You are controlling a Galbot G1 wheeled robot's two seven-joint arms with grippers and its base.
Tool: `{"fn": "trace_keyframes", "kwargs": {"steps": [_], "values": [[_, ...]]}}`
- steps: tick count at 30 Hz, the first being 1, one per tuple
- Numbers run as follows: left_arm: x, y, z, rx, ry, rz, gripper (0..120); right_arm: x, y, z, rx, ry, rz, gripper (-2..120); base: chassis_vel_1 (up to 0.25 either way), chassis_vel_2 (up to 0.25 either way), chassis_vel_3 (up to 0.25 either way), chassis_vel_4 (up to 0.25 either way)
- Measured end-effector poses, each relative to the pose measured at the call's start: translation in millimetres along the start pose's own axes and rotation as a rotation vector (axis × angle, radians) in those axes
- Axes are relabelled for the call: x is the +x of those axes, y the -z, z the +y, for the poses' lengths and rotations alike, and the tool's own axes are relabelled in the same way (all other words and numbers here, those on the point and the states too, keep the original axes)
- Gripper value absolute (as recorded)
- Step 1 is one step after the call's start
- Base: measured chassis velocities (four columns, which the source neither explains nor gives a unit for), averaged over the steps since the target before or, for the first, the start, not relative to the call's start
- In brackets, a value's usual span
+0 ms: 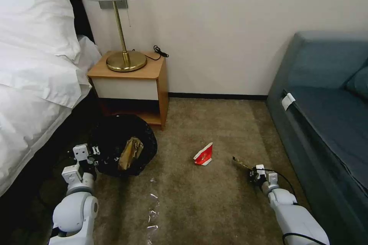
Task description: Pick up the trash bin, then pick up the garbage on the floor and place it into the trash bin.
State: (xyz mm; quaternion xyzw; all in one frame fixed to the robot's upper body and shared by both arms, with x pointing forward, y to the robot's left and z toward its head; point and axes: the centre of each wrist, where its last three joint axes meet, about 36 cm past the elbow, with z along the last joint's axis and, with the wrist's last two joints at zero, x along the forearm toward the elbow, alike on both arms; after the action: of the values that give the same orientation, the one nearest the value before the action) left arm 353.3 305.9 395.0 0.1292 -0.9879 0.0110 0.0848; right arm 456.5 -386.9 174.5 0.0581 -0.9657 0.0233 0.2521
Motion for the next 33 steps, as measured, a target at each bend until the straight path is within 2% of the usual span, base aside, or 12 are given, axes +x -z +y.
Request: {"fn": "trace_keyframes", "kwargs": {"steps": [8, 12, 14, 17, 19, 22, 24, 25, 27, 28, 30, 33], "values": [[-0.4, -5.8, -7.4, -0.003, -0.011, 0.012, 4, -10, 26, 43, 0.075, 0.038, -0.216, 0, 0.0, 0.0, 0.0, 0.0], [-1.7, -8.8, -11.2, -0.006, -0.017, 0.017, 4, -16, 62, 78, 0.166, 0.112, -0.337, 0, 0.0, 0.0, 0.0, 0.0], [-2.3, -8.4, -12.0, -0.005, -0.018, 0.016, 4, -18, 70, 85, 0.179, 0.123, -0.36, 0, 0.0, 0.0, 0.0, 0.0], [-5.2, -7.8, -15.5, -0.004, -0.025, 0.012, 4, -26, 114, 120, 0.201, 0.162, -0.469, 0, 0.0, 0.0, 0.0, 0.0], [-7.5, -9.1, -18.3, -0.004, -0.028, 0.015, 4, -26, 150, 154, 0.187, 0.198, -0.551, 0, 0.0, 0.0, 0.0, 0.0], [-8.6, -10.1, -19.8, -0.003, -0.03, 0.017, 4, -24, 166, 171, 0.179, 0.219, -0.585, 0, 0.0, 0.0, 0.0, 0.0], [-10.7, -12.6, -23.2, -0.001, -0.034, 0.021, 4, -14, 200, 217, 0.15, 0.283, -0.66, 0, 0.0, 0.0, 0.0, 0.0], [-10.7, -12.6, -23.2, -0.001, -0.034, 0.021, 4, -14, 200, 217, 0.15, 0.283, -0.66, 0, 0.0, 0.0, 0.0, 0.0], [-11.7, -13.6, -25.2, -0.001, -0.038, 0.024, 4, 0, 218, 250, 0.116, 0.335, -0.697, 0, 0.0, 0.0, 0.0, 0.0], [-11.7, -13.6, -25.2, -0.001, -0.038, 0.024, 4, 0, 218, 250, 0.116, 0.335, -0.697, 0, 0.0, 0.0, 0.0, 0.0], [-12.3, -13.4, -26.1, 0.0, -0.04, 0.022, 4, 17, 230, 282, 0.074, 0.385, -0.71, 0, 0.0, 0.0, 0.0, 0.0], [-12.3, -13.6, -26.5, 0.0, -0.041, 0.023, 4, 30, 234, 303, 0.048, 0.414, -0.716, 0, 0.0, 0.0, 0.0, 0.0]]}}
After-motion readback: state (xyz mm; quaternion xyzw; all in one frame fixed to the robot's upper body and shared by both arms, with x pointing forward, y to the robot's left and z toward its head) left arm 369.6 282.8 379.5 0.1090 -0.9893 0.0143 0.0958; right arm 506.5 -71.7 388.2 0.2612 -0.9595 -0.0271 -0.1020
